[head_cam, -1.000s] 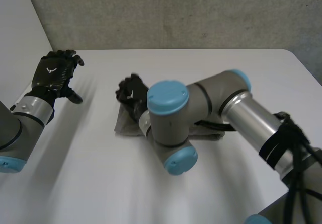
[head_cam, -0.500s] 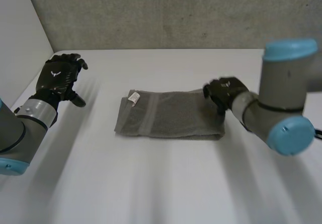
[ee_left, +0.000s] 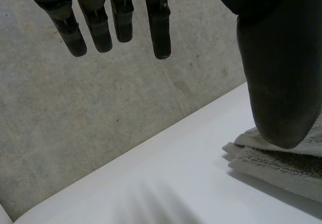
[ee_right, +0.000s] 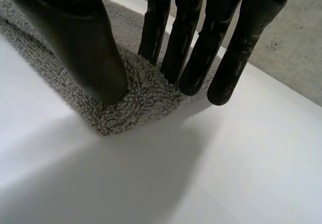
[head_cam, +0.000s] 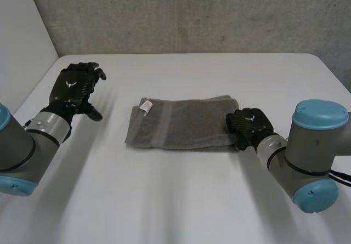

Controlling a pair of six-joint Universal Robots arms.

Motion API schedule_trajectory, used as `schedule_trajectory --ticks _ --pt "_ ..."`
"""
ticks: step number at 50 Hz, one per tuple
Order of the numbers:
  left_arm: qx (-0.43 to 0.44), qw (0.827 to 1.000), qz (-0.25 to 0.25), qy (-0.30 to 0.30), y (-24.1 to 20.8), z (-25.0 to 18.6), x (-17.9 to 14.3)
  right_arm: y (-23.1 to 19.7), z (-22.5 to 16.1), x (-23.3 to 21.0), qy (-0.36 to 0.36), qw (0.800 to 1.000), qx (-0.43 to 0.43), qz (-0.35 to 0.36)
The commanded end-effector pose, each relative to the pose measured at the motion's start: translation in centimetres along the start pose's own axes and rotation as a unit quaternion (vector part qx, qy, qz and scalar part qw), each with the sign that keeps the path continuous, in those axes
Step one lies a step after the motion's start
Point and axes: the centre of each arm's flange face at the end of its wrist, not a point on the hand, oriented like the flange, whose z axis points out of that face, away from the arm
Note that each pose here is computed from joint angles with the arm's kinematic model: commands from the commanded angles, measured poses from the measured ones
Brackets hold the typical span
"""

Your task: Fold the towel.

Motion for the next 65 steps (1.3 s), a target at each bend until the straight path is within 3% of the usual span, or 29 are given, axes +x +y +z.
schedule_trajectory --ticks 1,17,25,29,38,49,56,65 --pt "0.000 1.000 0.000 0.000 0.0 0.0 0.0 0.6 0.4 -0.1 -0.003 1.000 -0.006 0.002" --pt "0.001 1.000 0.000 -0.001 0.0 0.0 0.0 1.0 0.6 -0.5 -0.001 1.000 0.002 0.000" --pt "0.002 1.000 0.001 -0.001 -0.1 -0.1 0.0 -0.6 -2.1 -0.1 -0.001 1.000 0.009 -0.010" --pt "0.002 1.000 0.001 -0.001 -0.1 -0.1 0.0 0.7 -4.0 -0.2 -0.026 0.999 -0.025 -0.040" --pt "0.003 1.000 -0.001 0.004 -0.3 -0.2 0.5 3.0 -6.4 5.1 -0.023 0.982 -0.121 -0.142" --pt "0.027 0.999 0.003 0.032 -2.3 -0.6 2.7 -1.3 -6.1 7.3 0.015 0.981 -0.066 -0.183" --pt "0.055 0.997 0.006 0.045 -4.2 -0.4 3.6 -6.5 -6.0 -1.1 -0.065 0.982 0.035 -0.176" --pt "0.078 0.994 -0.053 0.063 -5.9 0.0 4.8 -5.6 -6.3 -11.4 -0.137 0.967 0.046 -0.210"
